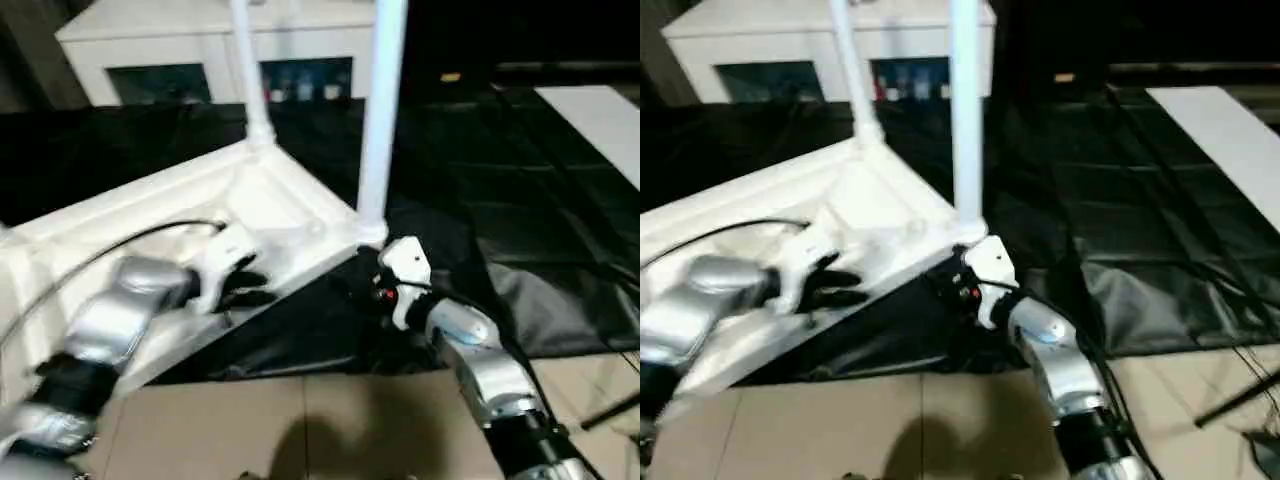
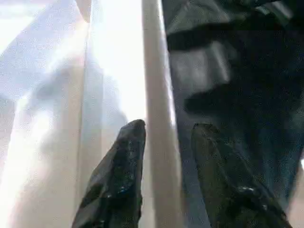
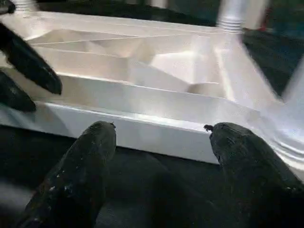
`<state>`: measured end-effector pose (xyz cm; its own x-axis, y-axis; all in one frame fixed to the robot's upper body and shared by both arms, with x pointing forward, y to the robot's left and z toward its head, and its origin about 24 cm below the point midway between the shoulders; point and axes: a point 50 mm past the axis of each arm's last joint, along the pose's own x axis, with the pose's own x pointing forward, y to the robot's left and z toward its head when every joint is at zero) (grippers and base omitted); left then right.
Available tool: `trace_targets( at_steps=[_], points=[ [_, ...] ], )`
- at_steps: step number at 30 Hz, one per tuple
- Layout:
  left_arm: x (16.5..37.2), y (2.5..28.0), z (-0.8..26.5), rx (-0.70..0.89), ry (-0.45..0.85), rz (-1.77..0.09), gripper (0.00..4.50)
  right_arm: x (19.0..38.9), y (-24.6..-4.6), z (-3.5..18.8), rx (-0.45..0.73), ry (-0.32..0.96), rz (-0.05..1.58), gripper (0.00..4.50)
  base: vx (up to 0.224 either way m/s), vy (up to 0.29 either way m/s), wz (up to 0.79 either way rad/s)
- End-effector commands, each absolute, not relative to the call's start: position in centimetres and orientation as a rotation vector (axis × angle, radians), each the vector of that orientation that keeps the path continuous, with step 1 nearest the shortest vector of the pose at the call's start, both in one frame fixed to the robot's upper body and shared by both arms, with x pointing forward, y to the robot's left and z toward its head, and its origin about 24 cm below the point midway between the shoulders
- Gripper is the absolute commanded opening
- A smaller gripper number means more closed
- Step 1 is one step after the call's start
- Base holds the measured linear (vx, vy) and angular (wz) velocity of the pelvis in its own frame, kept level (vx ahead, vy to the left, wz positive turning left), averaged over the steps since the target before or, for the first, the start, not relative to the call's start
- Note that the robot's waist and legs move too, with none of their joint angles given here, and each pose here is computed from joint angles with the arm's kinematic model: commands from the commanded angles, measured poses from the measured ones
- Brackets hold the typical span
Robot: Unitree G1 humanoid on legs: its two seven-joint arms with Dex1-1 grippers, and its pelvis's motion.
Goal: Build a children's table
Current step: Rotate leg to tighten
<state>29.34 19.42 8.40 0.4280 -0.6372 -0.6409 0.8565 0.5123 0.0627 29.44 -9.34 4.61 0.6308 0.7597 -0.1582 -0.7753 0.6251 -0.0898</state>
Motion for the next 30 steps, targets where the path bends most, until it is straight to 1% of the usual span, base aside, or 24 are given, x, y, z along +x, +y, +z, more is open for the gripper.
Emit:
trace_targets(
  at_steps=[1,4,7,8,10,12,13,15,16,17,20,21,22,25,26,27,28,30],
  points=[
    [28.6,20.0,8.9,0.430,0.625,-0.952,2.13,29.4,-9.1,5.6,-0.182,0.087,0.964,3.50,0.000,0.000,0.00],
    [28.1,20.7,8.8,0.469,0.650,-0.912,2.49,29.1,-9.1,5.8,-0.198,0.092,1.032,3.50,0.000,0.000,0.00],
    [27.4,20.8,8.7,0.467,0.688,-0.906,2.56,29.0,-9.2,6.0,-0.209,0.095,1.071,3.50,0.000,0.000,0.00],
    [27.1,20.8,8.4,0.476,0.711,-0.904,2.69,28.9,-9.3,6.1,-0.216,0.095,1.082,3.50,0.000,0.000,0.00],
    [27.0,20.8,8.2,0.485,0.725,-0.901,2.69,28.9,-9.3,6.1,-0.220,0.095,1.087,3.50,0.000,0.000,0.00],
    [27.1,21.0,8.0,0.494,0.728,-0.868,2.29,28.9,-9.5,6.1,-0.224,0.096,1.091,3.50,0.000,0.000,0.00],
    [27.2,21.0,8.0,0.497,0.713,-0.852,2.29,28.9,-9.5,6.1,-0.224,0.096,1.092,3.50,0.000,0.000,0.00],
    [27.7,21.2,8.0,0.524,0.677,-0.835,2.04,28.9,-9.6,6.2,-0.223,0.094,1.097,3.50,0.000,0.000,0.00],
    [27.7,21.2,8.0,0.524,0.677,-0.835,2.04,28.9,-9.6,6.2,-0.223,0.094,1.097,3.50,0.000,0.000,0.00],
    [27.7,21.3,7.9,0.530,0.680,-0.849,1.91,28.8,-9.5,6.1,-0.222,0.095,1.100,3.50,0.000,0.000,0.00],
    [27.6,21.3,7.9,0.531,0.688,-0.859,1.81,28.7,-9.5,6.1,-0.222,0.096,1.104,3.50,0.000,0.000,0.00],
    [27.6,21.4,7.5,0.533,0.711,-0.864,1.57,28.6,-9.5,6.0,-0.226,0.099,1.111,3.50,0.000,0.000,0.00],
    [27.6,21.4,7.3,0.530,0.723,-0.868,1.48,28.5,-9.5,6.0,-0.226,0.100,1.116,3.50,0.000,0.000,0.00],
    [27.5,21.4,7.0,0.522,0.742,-0.881,1.44,28.4,-9.5,6.0,-0.225,0.102,1.126,3.50,0.000,0.000,0.00],
    [27.5,21.4,7.0,0.522,0.742,-0.881,1.19,28.4,-9.5,6.0,-0.225,0.102,1.126,3.50,0.000,0.000,0.00],
    [27.4,21.4,6.7,0.519,0.756,-0.891,1.19,28.3,-9.5,6.0,-0.223,0.105,1.136,3.50,0.000,0.000,0.00],
    [27.4,21.4,6.7,0.519,0.756,-0.891,1.08,28.3,-9.5,6.0,-0.223,0.105,1.136,3.50,0.000,0.000,0.00],
    [27.2,21.5,6.2,0.523,0.780,-0.905,1.01,28.1,-9.4,6.0,-0.217,0.106,1.159,3.50,0.000,0.000,0.00]
  ],
)
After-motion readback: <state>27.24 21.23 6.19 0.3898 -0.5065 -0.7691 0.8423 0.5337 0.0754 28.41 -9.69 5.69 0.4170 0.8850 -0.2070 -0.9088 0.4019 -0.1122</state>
